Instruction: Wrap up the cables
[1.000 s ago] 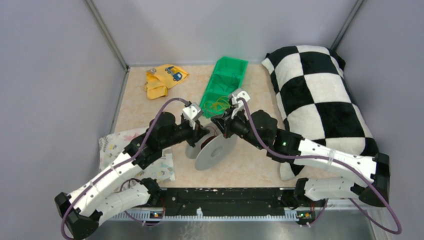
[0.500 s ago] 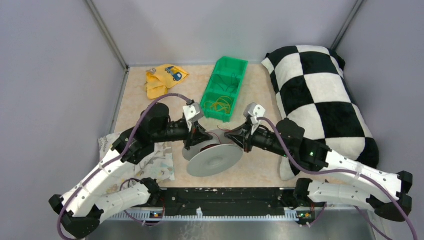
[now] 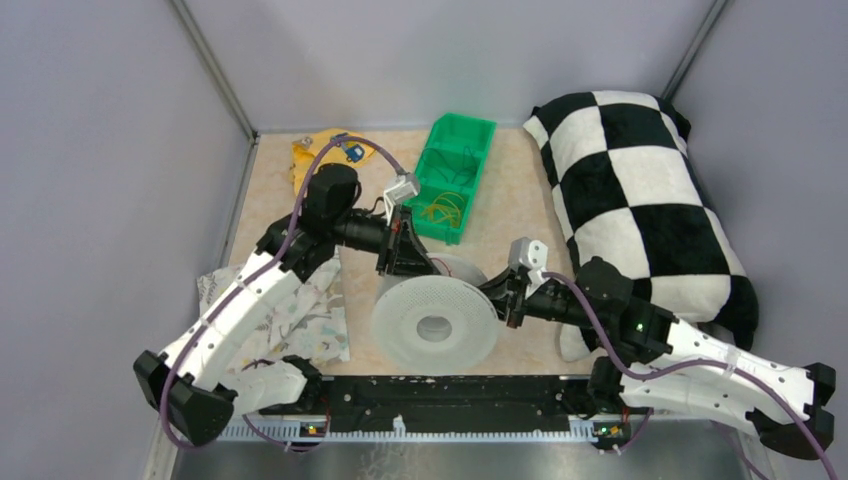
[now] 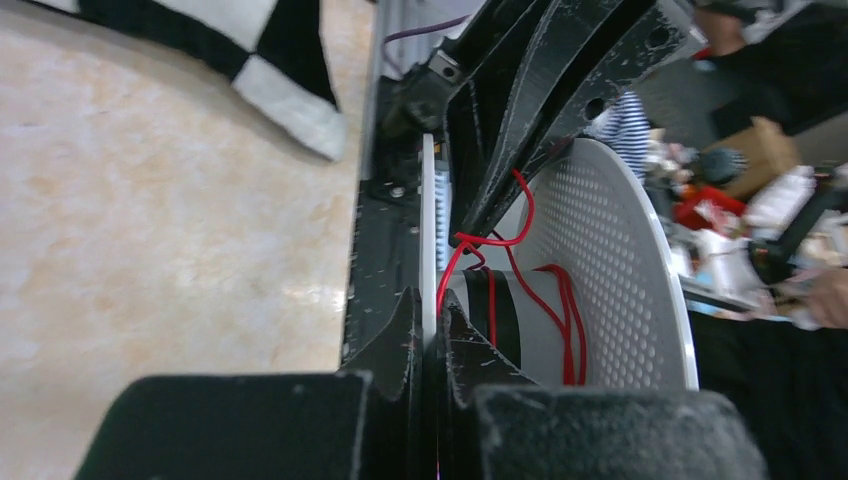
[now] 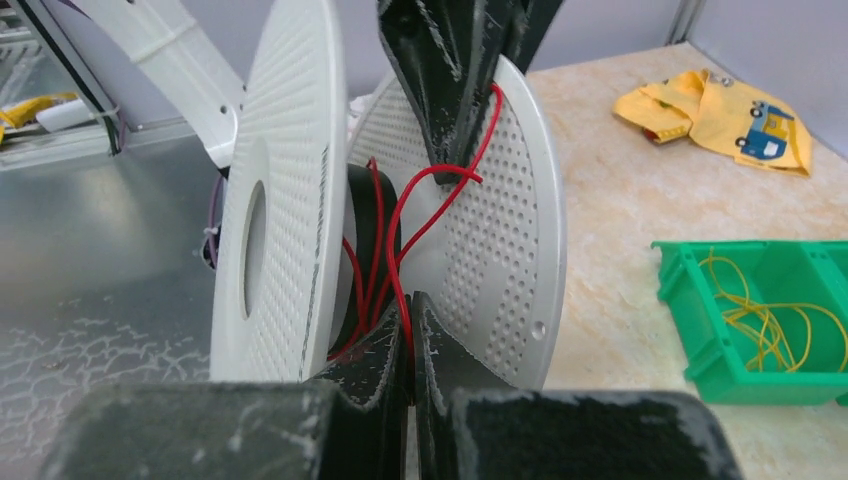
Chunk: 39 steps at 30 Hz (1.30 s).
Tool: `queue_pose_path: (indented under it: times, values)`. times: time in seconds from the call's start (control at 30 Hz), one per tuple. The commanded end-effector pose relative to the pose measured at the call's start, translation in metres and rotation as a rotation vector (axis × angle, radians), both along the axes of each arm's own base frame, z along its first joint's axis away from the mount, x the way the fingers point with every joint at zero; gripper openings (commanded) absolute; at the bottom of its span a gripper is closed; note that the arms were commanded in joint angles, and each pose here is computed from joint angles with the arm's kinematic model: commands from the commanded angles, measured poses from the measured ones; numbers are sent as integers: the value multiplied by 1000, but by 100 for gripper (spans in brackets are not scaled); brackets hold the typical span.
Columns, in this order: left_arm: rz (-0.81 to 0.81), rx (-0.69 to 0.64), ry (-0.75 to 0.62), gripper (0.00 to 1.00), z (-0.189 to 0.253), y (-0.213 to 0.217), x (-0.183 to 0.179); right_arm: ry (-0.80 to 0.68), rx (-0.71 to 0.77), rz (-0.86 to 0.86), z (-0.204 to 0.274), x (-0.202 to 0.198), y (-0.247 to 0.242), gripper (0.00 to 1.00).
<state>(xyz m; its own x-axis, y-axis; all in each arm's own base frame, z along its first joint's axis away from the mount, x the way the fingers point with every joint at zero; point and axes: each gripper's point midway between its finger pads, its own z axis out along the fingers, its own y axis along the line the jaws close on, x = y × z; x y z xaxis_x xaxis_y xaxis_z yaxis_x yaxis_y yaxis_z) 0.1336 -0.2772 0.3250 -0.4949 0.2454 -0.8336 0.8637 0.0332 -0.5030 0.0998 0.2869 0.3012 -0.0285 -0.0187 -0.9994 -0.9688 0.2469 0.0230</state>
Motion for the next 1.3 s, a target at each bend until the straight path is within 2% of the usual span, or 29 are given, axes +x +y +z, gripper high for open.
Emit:
queue_pose_path:
  times: [0.0, 0.23, 0.5, 0.73, 0.87, 0.97, 1.27]
  values:
    - [-177, -165, 58, 0, 32, -3, 1, -42, 54, 72, 15, -12, 0, 0]
    - [-236, -101, 410, 0, -4, -8, 23, -42, 62, 93, 0, -16, 1, 0]
    - [-165, -107, 612, 0, -15, -12, 36, -33, 69, 128, -10, -22, 2, 0]
    - [-86, -112, 784, 0, -10, -18, 49, -116, 68, 184, -15, -29, 5, 0]
    - [-46, -165, 906, 0, -9, -20, 54, -134, 33, 172, -21, -25, 7, 0]
    - [-52, -213, 925, 0, -7, -18, 54, -143, -6, 129, -24, -17, 6, 0]
    - [43, -234, 985, 0, -18, -1, 73, -227, -79, 20, -21, 1, -13, 0]
